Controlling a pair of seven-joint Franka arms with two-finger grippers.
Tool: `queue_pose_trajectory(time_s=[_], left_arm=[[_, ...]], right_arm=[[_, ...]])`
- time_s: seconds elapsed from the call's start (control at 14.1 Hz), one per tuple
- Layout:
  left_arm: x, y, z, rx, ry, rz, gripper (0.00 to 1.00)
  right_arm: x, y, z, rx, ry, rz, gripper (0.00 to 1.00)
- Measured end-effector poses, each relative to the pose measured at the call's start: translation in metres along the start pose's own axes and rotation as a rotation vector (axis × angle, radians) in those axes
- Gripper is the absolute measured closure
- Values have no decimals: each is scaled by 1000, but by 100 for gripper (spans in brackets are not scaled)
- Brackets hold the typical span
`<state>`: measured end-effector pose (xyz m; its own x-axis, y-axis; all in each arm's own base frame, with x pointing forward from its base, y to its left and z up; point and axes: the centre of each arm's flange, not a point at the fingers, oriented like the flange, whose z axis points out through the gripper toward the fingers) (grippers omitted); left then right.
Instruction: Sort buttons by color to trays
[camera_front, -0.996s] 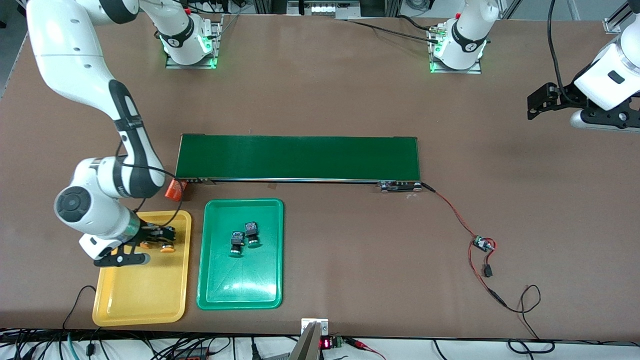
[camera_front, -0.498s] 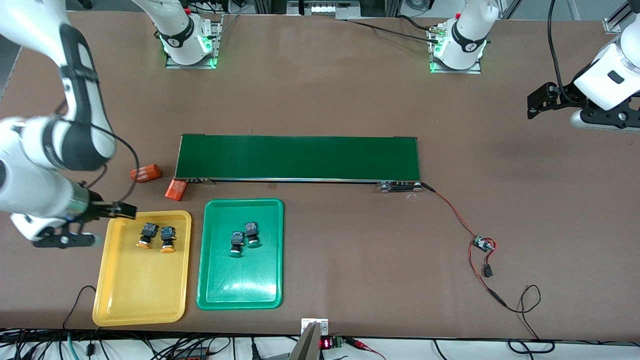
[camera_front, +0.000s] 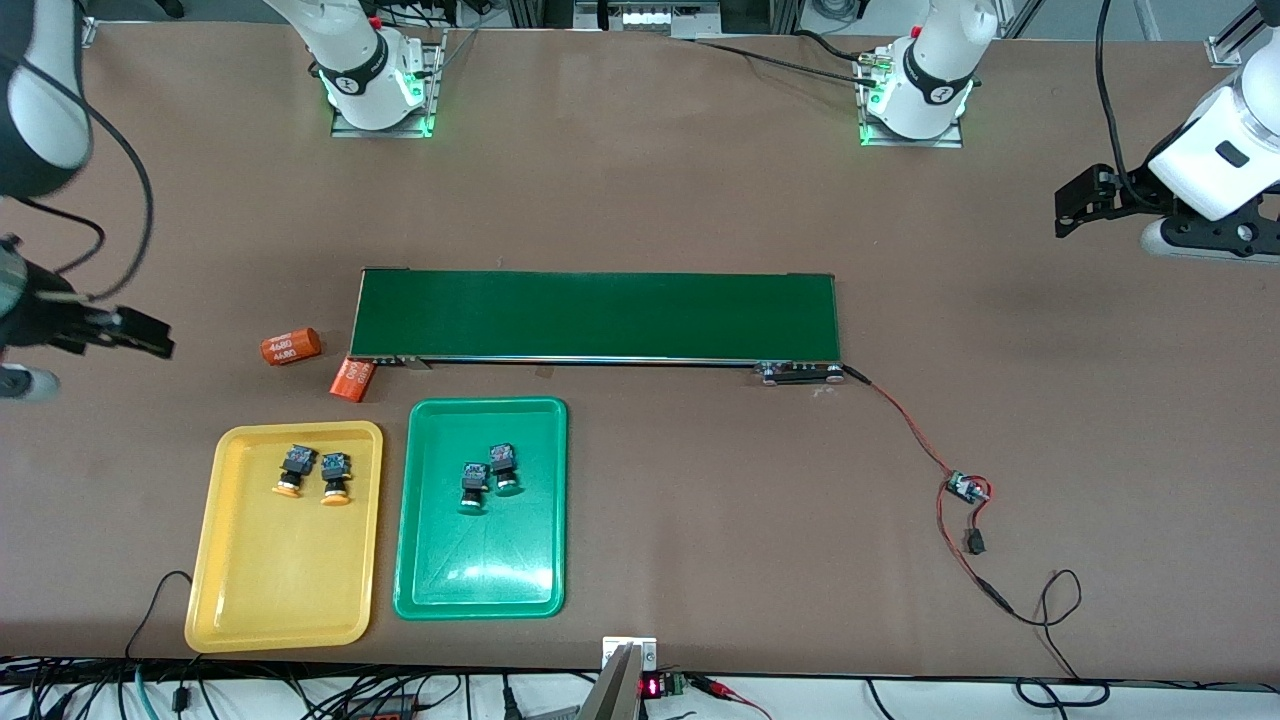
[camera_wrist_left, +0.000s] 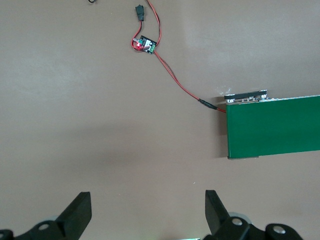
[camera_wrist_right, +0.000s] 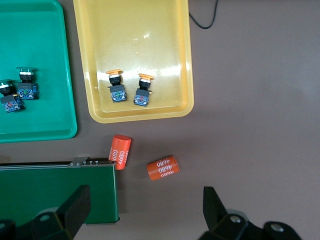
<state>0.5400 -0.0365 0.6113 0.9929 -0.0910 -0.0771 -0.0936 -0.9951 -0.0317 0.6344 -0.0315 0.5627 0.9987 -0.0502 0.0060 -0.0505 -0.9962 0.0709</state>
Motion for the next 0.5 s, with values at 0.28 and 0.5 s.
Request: queue_pose_trajectory(time_s=[0.28, 0.5], left_arm=[[0, -1, 0, 0, -4, -1, 0], [-1, -1, 0, 0, -5, -2, 0]], right_arm=[[-36, 18, -23, -3, -14, 28, 0], [-60, 5, -25, 5, -89, 3, 0]])
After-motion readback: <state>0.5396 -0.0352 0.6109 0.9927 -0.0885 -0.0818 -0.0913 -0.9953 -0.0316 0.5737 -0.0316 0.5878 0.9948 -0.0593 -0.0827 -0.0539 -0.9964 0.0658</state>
